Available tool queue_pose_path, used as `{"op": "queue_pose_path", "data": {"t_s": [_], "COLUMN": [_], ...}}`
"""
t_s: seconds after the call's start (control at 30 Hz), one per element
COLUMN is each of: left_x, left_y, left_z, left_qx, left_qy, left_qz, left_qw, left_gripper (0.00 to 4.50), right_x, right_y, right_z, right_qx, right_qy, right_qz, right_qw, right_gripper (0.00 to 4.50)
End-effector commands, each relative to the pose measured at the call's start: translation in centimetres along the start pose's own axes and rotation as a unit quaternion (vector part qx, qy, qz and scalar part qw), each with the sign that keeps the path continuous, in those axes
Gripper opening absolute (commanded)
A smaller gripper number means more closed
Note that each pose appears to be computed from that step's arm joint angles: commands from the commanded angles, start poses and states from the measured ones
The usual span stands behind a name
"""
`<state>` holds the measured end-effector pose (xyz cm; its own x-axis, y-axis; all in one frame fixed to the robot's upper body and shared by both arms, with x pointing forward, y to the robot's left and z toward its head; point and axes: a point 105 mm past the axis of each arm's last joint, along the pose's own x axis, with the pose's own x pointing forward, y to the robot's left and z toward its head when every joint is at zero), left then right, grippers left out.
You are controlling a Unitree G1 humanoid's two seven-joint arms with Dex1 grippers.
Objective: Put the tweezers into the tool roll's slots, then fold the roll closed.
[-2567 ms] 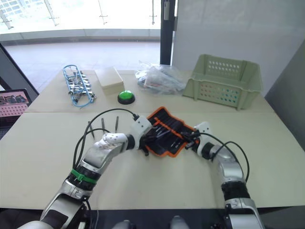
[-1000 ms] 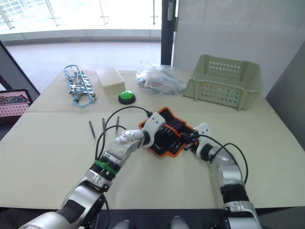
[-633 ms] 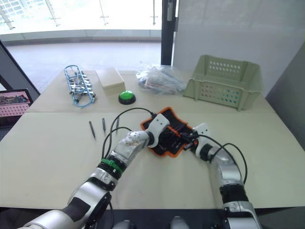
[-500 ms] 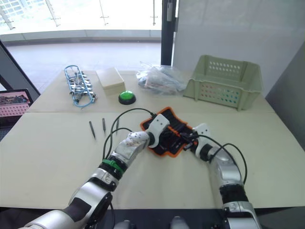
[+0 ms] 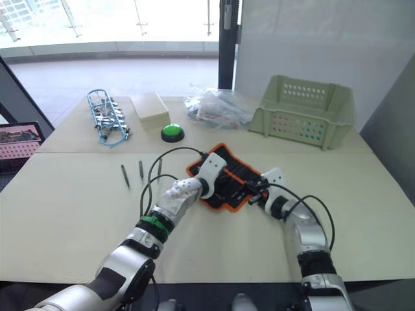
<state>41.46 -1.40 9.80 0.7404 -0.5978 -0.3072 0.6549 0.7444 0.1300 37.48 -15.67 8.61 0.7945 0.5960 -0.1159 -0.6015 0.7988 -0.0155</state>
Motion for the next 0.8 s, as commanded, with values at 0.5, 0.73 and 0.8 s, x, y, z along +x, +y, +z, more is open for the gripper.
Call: {"op": "queue_pose_path", "data": {"t_s": [0.5, 0.73, 0.8], "left_x": [-7.6, -13.6, -15.1], "left_y": [7.0, 12.5, 13.6], "left_z": [2.8, 1.6, 0.2], "left_qx": [-0.004, -0.015, -0.025], "left_qy": [-0.08, -0.099, -0.091], "left_qz": [0.066, 0.145, 0.17], "left_qw": [0.995, 0.984, 0.981], "left_gripper": [4.07, 4.46, 4.46], "right_x": [-0.1, 0.4, 0.6], "right_y": [-0.3, -0.2, -0.1], "right_z": [-2.1, -0.5, -0.2], "right_qx": [0.008, 0.001, -0.002], "right_qy": [0.037, 0.016, 0.013], "right_qz": [-0.005, 0.006, 0.009], "right_qw": [0.999, 1.0, 1.0], "right_gripper": [0.0, 0.0, 0.0]}}
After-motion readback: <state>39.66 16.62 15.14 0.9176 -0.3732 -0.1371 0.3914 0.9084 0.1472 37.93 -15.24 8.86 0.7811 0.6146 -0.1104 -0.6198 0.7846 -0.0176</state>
